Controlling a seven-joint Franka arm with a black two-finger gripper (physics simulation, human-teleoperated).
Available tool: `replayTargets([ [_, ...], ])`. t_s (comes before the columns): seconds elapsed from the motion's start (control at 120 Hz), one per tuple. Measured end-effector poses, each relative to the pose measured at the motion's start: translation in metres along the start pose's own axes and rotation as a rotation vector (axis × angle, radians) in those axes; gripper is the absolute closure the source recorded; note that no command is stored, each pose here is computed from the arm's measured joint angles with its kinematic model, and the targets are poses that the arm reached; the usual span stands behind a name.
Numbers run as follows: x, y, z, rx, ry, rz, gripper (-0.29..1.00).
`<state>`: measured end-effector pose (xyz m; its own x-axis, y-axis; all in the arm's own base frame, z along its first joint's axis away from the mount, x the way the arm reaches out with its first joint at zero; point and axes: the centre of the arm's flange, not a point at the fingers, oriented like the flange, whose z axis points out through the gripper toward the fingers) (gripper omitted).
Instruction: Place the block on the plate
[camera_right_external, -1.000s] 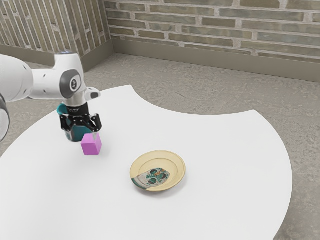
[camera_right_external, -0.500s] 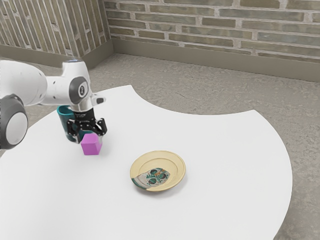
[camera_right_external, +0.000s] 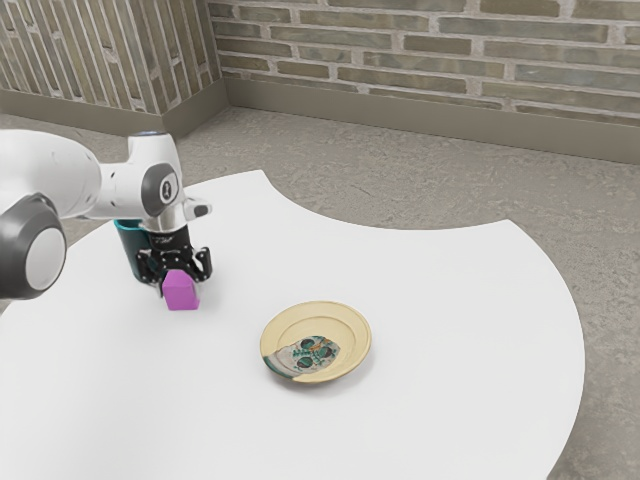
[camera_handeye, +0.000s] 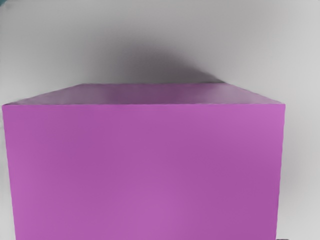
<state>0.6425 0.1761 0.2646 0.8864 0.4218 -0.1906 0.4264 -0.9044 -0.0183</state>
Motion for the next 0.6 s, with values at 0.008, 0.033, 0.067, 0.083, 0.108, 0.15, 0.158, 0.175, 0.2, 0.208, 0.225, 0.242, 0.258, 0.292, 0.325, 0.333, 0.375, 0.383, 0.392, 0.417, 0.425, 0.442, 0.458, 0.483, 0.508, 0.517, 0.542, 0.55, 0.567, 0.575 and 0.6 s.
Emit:
replayTargets([
  [0.008,0.000,0.000,0.000,0.000,0.000,0.000,0.17],
  [0.033,0.000,0.000,0.000,0.000,0.000,0.000,0.20],
  [0.067,0.001,0.000,-0.001,0.000,0.002,0.000,0.23],
  [0.083,0.001,0.000,-0.001,0.000,0.003,0.000,0.24],
  [0.108,0.001,0.000,-0.002,0.001,0.004,0.000,0.26],
  [0.15,0.002,0.000,-0.002,0.001,0.006,0.000,0.28],
  [0.158,0.002,0.000,-0.003,0.001,0.006,0.000,0.29],
  [0.175,0.002,0.000,-0.003,0.002,0.007,0.000,0.29],
  [0.2,0.002,0.000,-0.003,0.002,0.007,0.000,0.30],
  [0.208,0.002,0.000,-0.003,0.003,0.007,0.000,0.30],
  [0.225,0.002,0.000,-0.003,0.003,0.007,0.000,0.30],
  [0.242,0.002,0.000,-0.003,0.003,0.008,-0.001,0.30],
  [0.258,0.002,0.000,-0.003,0.004,0.008,-0.001,0.30],
  [0.292,0.002,0.000,-0.004,0.004,0.009,-0.001,0.31],
  [0.325,0.002,0.000,-0.004,0.005,0.009,-0.002,0.31],
  [0.333,0.002,0.000,-0.004,0.005,0.010,-0.002,0.31],
  [0.375,0.001,0.000,-0.006,0.004,0.012,-0.002,0.32],
  [0.383,0.001,0.000,-0.007,0.004,0.013,-0.002,0.32],
  [0.392,0.001,0.000,-0.007,0.004,0.014,-0.002,0.32],
  [0.417,0.001,0.000,-0.008,0.004,0.016,-0.003,0.32],
  [0.425,0.001,0.000,-0.009,0.004,0.016,-0.003,0.32],
  [0.442,0.001,-0.001,-0.009,0.004,0.017,-0.004,0.32],
  [0.458,0.001,-0.001,-0.010,0.004,0.018,-0.004,0.32],
  [0.483,0.001,-0.001,-0.013,0.003,0.022,-0.004,0.33],
  [0.508,0.000,-0.001,-0.016,0.002,0.027,-0.004,0.33],
  [0.517,0.000,0.000,-0.018,0.002,0.029,-0.004,0.33],
  [0.542,-0.001,0.000,-0.021,0.001,0.034,-0.002,0.34],
  [0.55,-0.001,0.001,-0.023,0.001,0.036,-0.001,0.34],
  [0.567,-0.002,0.002,-0.025,0.001,0.038,0.001,0.34],
  [0.575,-0.002,0.003,-0.026,0.001,0.040,0.002,0.34],
  [0.6,-0.004,0.005,-0.029,0.001,0.044,0.006,0.34],
])
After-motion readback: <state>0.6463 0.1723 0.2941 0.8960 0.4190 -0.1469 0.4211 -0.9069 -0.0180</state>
